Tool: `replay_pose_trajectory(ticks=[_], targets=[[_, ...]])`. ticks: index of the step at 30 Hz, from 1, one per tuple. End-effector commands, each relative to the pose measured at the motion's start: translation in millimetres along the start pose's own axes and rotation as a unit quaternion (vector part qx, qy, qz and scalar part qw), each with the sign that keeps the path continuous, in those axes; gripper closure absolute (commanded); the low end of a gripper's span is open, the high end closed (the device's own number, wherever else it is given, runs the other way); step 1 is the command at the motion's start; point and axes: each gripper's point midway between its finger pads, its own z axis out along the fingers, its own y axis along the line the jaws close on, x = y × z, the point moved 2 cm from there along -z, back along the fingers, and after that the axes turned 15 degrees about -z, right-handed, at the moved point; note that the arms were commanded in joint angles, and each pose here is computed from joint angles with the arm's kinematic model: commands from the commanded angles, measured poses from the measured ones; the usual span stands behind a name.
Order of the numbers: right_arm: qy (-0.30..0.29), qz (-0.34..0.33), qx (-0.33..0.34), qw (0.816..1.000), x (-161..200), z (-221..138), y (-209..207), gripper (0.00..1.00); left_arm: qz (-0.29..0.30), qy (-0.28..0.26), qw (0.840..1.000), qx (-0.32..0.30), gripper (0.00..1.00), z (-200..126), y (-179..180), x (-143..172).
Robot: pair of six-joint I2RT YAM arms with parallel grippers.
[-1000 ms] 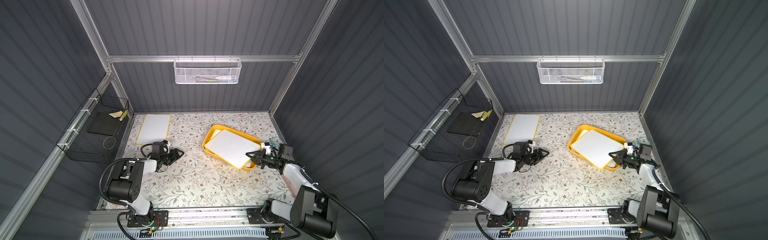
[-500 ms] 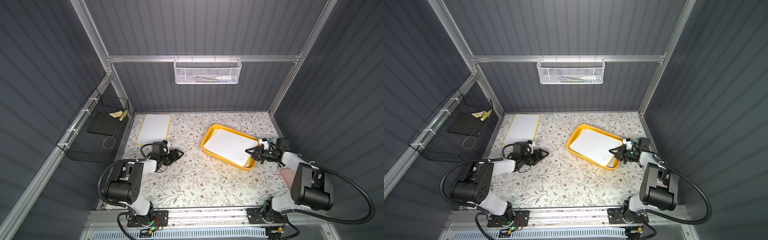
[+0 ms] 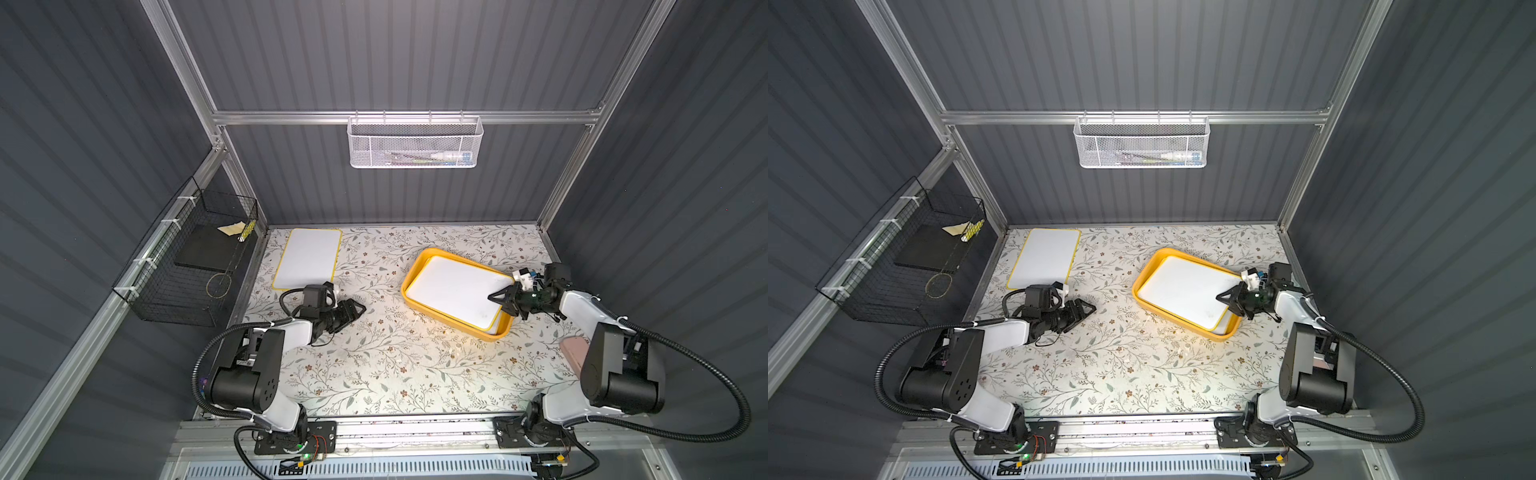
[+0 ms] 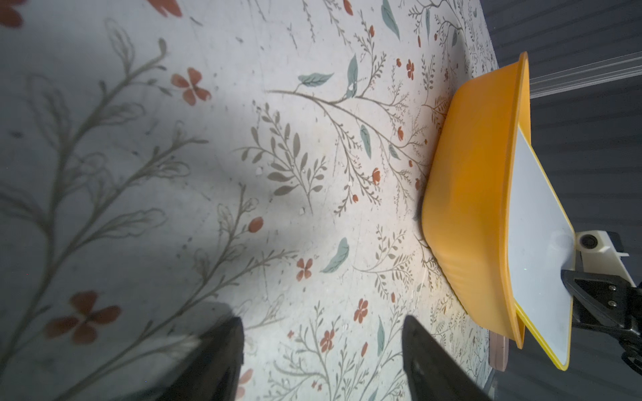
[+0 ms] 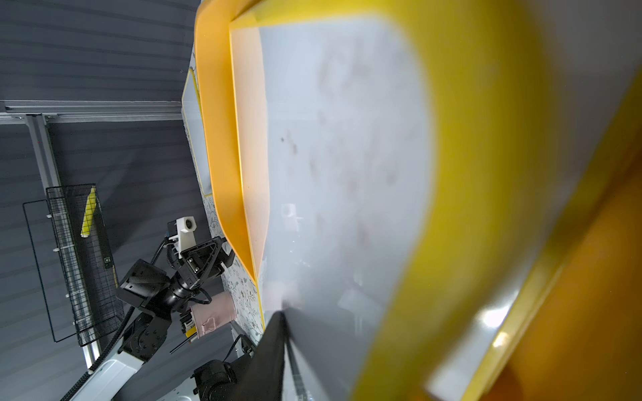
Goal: Put the whiteboard into the storage box
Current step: Place the whiteboard in the storage box.
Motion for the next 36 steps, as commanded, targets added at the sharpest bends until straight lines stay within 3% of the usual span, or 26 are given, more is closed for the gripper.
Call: replay_pose_trajectory(ticks=[1,24,36], targets=[[0.0,-0.021,0.034,0.999,-6,-5,-3,0.73,0.002,0.004,1.0,-0.03,0.27,-2,10,5],[-0.043,-0.078,0.115,0.989,-16,-49,20,0.62,0.014,-0.007,0.999,-0.046,0.27,-8,7,-1],[-0.061,-0.119,0.082,0.988,-12,-58,59,0.6,0.022,-0.021,0.998,-0.062,0.27,-14,5,-6]])
